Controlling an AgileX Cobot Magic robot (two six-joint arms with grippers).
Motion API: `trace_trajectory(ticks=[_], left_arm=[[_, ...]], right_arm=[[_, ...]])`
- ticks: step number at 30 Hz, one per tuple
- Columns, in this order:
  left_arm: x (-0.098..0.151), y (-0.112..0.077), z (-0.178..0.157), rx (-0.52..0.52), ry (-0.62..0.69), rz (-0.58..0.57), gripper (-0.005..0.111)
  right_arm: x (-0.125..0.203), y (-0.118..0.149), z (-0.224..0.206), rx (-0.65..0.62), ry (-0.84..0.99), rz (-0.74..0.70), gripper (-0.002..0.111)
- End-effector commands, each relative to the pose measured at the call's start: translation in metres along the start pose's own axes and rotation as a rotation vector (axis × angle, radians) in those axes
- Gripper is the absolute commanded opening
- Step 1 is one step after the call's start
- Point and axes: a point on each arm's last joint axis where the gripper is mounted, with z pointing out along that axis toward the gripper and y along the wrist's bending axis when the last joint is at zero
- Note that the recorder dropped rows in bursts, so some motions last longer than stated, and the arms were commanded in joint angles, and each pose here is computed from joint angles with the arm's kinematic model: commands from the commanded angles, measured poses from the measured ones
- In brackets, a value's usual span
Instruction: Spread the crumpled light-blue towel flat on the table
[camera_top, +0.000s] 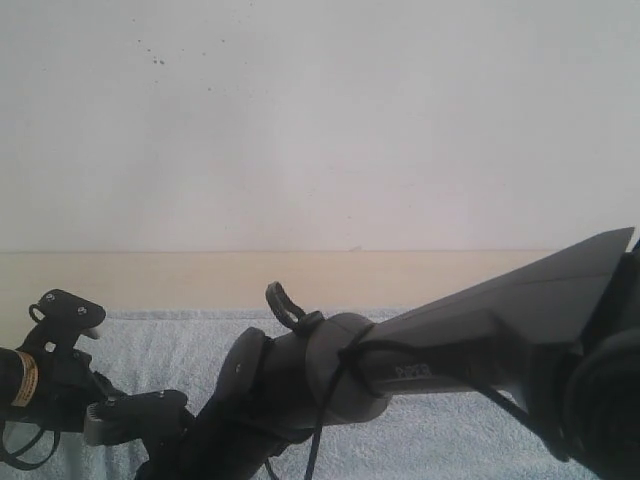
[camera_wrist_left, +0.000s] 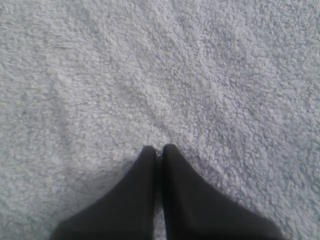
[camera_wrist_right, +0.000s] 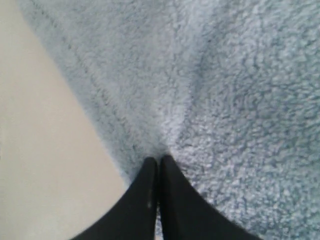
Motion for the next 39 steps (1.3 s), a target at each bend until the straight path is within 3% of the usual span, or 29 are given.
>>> trace_trajectory(ticks=[1,5,9,13,16,17,19,21,23,27,30,33,39], left_arm=[[-0.001,-0.001,0.001,0.007,-0.004,0.006,0.004],[-0.005,-0.002,-0.002,0.015,-0.029,0.038,0.004],[-0.029,-0.005,-0.025,0.024,-0.164,0.046,0.004],[-0.062,-0.011,-0.064,0.052,-0.372,-0.037,0.004],[-0.071,-0.015,-0.079,0.077,-0.416,-0.05,0.004],[-0.068,-0.016,-0.081,0.085,-0.396,-0.046,0.004],[-0.057,-0.019,-0.079,0.094,-0.358,-0.093,0.004],[-0.05,-0.02,-0.082,0.076,-0.336,-0.102,0.004],[-0.048,-0.013,-0.088,-0.009,-0.289,-0.188,0.004],[-0.035,-0.002,-0.119,-0.227,-0.223,-0.366,0.004],[-0.038,-0.009,-0.162,-0.269,-0.344,-0.435,0.004],[-0.036,-0.017,-0.195,-0.284,-0.446,-0.456,0.004],[-0.023,-0.022,-0.266,-0.447,-0.635,-0.589,0.004]], right_arm=[[0.009,0.002,0.002,-0.039,0.086,-0.032,0.002],[-0.009,0.013,-0.011,-0.048,0.016,-0.136,0.002],[-0.047,0.021,-0.066,0.005,-0.165,-0.243,0.002],[-0.061,-0.015,-0.143,0.201,-0.22,-0.195,0.002],[-0.041,-0.062,-0.202,0.402,-0.076,-0.07,0.002],[-0.02,-0.096,-0.239,0.534,0.007,0.05,0.002],[0.019,-0.127,-0.279,0.597,0.084,0.234,0.002],[0.065,-0.135,-0.298,0.588,0.151,0.326,0.002],[0.102,-0.136,-0.302,0.594,0.148,0.374,0.002],[0.142,-0.134,-0.305,0.717,-0.132,0.404,0.002],[0.163,-0.115,-0.32,0.817,-0.427,0.356,0.002],[0.175,-0.1,-0.333,0.867,-0.585,0.326,0.002],[0.188,-0.081,-0.36,0.883,-0.88,0.428,0.002]])
